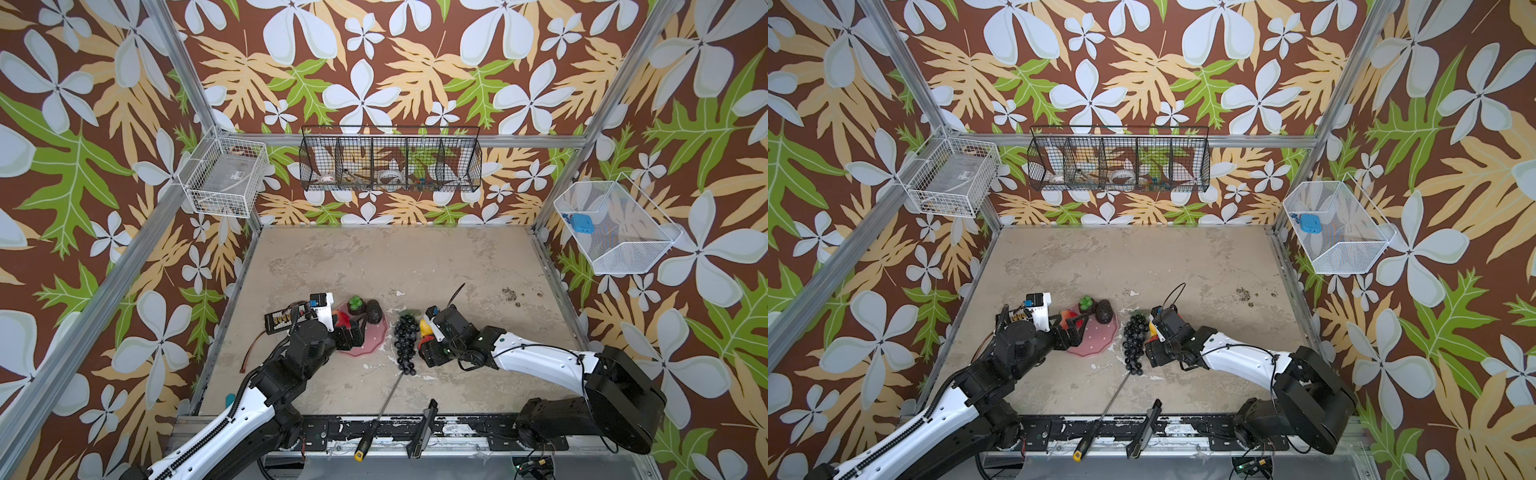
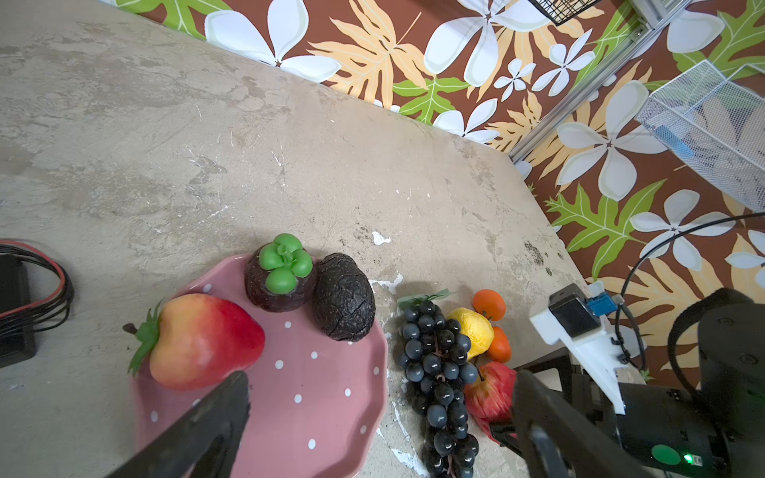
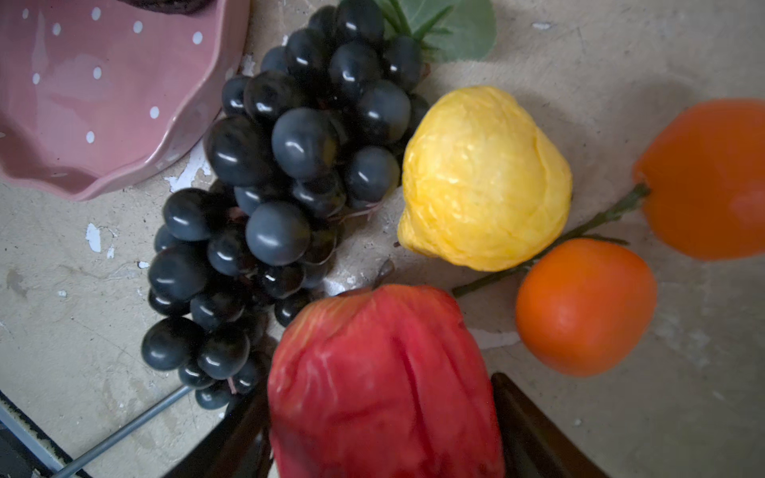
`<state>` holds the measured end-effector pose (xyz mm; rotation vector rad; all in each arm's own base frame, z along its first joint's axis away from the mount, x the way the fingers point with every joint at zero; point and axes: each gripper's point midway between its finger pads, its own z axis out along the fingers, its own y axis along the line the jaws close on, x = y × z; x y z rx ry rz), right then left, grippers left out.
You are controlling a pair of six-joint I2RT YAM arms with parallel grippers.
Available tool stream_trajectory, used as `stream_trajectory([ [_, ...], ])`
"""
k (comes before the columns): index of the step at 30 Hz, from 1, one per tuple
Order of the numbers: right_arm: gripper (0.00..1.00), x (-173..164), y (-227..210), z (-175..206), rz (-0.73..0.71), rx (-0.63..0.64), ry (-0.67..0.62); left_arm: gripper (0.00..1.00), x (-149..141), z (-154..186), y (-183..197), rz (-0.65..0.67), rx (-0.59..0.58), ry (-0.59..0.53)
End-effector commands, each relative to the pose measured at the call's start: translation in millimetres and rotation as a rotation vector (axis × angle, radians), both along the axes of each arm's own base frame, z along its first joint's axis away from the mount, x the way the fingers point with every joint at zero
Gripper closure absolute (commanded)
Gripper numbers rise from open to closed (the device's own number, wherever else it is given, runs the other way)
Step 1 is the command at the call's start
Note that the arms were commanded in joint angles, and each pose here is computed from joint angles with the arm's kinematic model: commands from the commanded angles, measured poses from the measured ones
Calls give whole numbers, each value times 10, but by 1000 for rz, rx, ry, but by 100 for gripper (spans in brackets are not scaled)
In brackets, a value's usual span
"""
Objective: Arrange fruit in a fruit bowl
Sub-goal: Pick up the fruit from the center of the table.
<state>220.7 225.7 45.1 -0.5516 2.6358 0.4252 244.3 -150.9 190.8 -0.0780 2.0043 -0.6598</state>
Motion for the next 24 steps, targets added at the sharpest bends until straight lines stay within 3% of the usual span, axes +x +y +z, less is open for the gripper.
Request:
stream_trajectory([
  [1,26,31,21,-1,5,-1,-10,0,21,46,14,15,-15,-14],
  [7,34,23,-4,18,1,-5,-15,0,22,28,16,17,-13,-10],
  [12,34,49,-30,136,-9,1,-49,0,33,23,-3,11,-6,-4],
  [24,38,297,229,814,67,122,-245,3,6,226,-125,-75,36,-5],
])
